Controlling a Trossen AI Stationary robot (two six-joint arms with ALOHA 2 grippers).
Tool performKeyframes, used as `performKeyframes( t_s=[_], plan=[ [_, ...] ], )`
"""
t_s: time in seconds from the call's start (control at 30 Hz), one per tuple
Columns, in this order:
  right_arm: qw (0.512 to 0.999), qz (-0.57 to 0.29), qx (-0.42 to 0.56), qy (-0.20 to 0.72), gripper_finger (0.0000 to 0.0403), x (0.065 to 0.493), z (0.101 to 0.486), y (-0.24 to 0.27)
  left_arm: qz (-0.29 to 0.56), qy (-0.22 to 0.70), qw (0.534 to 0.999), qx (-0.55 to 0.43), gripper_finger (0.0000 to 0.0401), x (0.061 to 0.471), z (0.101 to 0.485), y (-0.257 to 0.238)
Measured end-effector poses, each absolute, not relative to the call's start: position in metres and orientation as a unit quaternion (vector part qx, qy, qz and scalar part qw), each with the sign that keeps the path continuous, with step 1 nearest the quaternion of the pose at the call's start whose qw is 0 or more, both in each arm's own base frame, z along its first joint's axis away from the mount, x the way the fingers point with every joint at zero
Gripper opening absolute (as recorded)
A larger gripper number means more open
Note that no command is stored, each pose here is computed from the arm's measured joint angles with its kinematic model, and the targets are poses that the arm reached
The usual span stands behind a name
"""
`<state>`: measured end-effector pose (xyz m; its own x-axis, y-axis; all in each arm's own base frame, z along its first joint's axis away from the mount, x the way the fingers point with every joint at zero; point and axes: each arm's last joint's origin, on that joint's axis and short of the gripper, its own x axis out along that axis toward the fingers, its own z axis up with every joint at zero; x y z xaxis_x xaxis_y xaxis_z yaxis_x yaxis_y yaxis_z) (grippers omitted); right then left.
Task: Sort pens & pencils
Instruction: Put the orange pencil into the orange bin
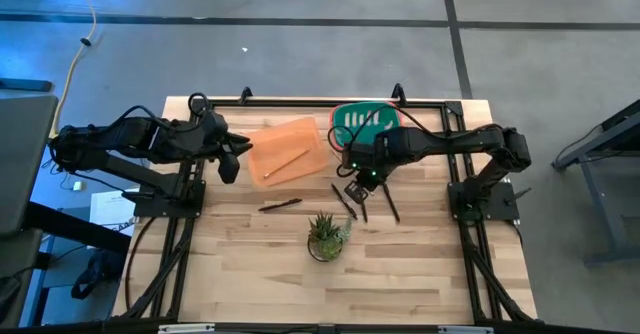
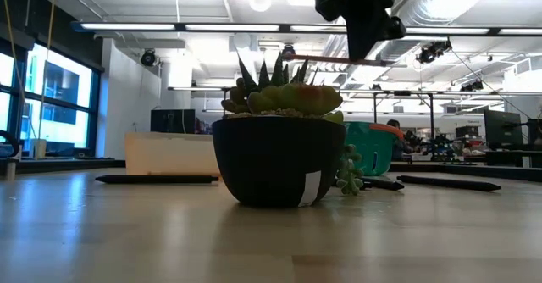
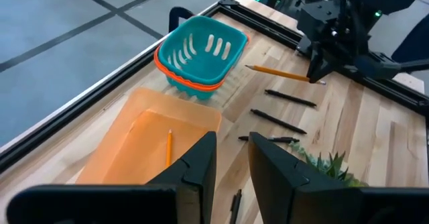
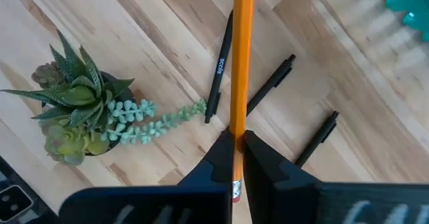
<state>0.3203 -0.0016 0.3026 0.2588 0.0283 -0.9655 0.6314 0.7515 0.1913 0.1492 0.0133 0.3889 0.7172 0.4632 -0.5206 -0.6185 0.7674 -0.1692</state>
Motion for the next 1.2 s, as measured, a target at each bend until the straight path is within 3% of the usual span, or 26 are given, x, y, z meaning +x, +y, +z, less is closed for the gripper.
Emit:
performKeyframes(
  t_s=[1.2],
  plan=[
    [0.766,-0.155,0.2,0.591,0.0,0.317,0.302,-0.044,0.319,0.216,0.903,-0.189,0.0076,0.149,0.389,0.014]
  ],
)
